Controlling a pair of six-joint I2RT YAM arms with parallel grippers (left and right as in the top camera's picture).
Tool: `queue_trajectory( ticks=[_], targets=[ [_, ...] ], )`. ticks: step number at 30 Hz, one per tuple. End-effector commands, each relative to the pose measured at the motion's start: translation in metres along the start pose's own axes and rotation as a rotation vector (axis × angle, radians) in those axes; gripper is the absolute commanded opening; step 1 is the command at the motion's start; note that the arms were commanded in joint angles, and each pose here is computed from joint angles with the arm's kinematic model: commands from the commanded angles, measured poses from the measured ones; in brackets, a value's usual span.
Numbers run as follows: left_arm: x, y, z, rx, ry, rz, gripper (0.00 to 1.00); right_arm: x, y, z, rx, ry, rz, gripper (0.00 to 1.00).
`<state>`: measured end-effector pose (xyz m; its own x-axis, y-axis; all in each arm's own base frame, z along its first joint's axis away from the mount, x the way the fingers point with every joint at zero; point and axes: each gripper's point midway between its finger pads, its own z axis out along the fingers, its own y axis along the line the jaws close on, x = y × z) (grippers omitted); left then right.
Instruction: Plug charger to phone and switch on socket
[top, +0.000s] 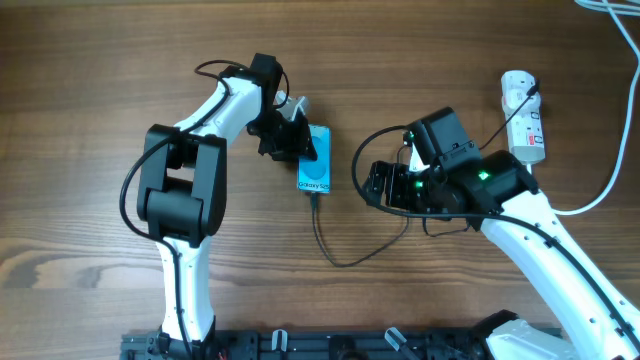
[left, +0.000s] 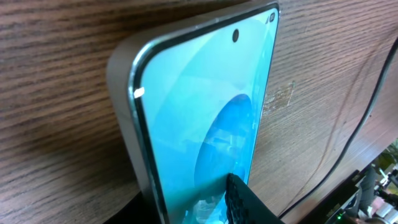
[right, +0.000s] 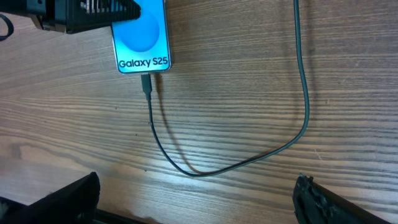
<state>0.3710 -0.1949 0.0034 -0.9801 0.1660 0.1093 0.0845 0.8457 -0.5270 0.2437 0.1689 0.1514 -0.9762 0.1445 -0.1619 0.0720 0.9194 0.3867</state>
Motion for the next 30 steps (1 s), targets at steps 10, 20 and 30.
queue_trajectory(
  ticks=[10,20,30],
  targets=[
    [0.002,0.040,-0.007,-0.202,-0.012,-0.118,1.00,0.005,-0.006,0.004,0.024,0.026,0.010,1.00],
    [0.009,0.017,-0.181,-0.394,-0.471,-0.253,1.00,-0.032,-0.041,-0.044,0.181,-0.052,0.008,1.00],
    [0.045,-0.028,-0.272,-0.352,-0.759,-0.230,1.00,-0.161,-0.207,-0.128,0.538,-0.471,0.419,1.00]
  ],
)
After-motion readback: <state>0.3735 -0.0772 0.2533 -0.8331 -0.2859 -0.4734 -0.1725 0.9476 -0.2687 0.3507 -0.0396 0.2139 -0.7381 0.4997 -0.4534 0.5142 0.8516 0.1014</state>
